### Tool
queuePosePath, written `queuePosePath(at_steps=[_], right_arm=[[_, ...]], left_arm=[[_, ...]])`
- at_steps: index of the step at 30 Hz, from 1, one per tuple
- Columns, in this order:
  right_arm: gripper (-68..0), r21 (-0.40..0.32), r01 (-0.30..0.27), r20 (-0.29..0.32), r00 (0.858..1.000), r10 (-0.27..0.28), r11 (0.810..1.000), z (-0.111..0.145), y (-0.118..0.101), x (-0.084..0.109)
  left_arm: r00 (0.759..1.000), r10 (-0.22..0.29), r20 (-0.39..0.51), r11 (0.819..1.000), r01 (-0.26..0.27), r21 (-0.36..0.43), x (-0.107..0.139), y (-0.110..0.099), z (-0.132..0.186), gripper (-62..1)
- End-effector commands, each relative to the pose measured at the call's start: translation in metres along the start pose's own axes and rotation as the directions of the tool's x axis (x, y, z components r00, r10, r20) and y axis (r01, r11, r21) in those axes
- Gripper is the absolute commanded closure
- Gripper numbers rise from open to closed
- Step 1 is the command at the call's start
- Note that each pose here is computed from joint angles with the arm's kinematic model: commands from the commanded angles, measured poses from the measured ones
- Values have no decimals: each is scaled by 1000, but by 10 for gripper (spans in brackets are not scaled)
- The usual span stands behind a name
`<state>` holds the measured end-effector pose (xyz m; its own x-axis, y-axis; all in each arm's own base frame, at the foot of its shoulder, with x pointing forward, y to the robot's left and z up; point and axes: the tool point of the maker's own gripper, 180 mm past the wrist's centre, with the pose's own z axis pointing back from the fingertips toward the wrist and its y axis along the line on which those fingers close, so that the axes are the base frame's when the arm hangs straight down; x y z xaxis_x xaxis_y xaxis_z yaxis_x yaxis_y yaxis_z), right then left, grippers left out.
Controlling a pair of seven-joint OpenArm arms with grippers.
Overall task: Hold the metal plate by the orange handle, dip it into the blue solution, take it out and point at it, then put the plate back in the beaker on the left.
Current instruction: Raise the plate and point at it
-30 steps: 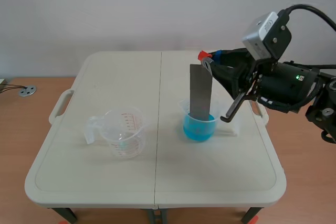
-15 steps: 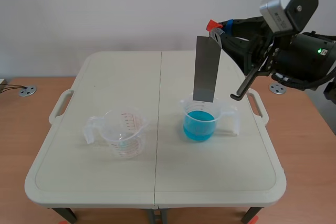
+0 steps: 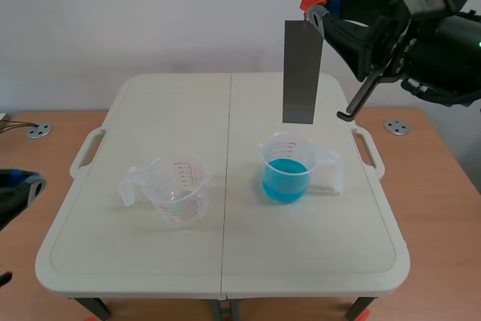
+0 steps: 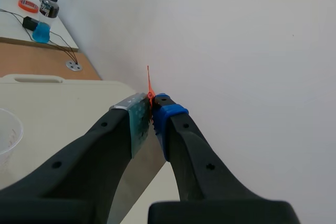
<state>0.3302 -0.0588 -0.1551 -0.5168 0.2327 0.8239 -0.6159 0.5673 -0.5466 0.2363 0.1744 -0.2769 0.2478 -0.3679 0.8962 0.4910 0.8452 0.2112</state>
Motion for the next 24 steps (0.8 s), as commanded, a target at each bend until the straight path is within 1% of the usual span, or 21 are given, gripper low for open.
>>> queuePosePath(at_steps=[1, 5, 9, 15, 22, 24], right_arm=[[-13, -8, -28, 42, 999, 28, 1000, 1, -9, 15], [-13, -9, -40, 55, 998, 40, 999, 0, -10, 21], [-13, -8, -42, 57, 997, 42, 999, -1, -10, 22], [-13, -8, -42, 57, 997, 42, 999, -1, -10, 22], [-13, -8, -42, 58, 997, 42, 999, -1, -10, 22], [-13, -8, -42, 58, 997, 42, 999, -1, -10, 22]], left_arm=[[999, -27, 44, 1000, 28, -9, 17, 3, -8, -16], [993, -93, 76, 995, 96, -37, 36, 1, -33, -16], [986, -136, 94, 987, 143, -71, 47, -6, -57, -16], [983, -142, 116, 976, 158, -147, 53, -25, -87, -16], [976, -162, 147, 956, 192, -221, 64, -46, -119, -16], [972, -175, 156, 948, 209, -240, 68, -54, -129, -16]])
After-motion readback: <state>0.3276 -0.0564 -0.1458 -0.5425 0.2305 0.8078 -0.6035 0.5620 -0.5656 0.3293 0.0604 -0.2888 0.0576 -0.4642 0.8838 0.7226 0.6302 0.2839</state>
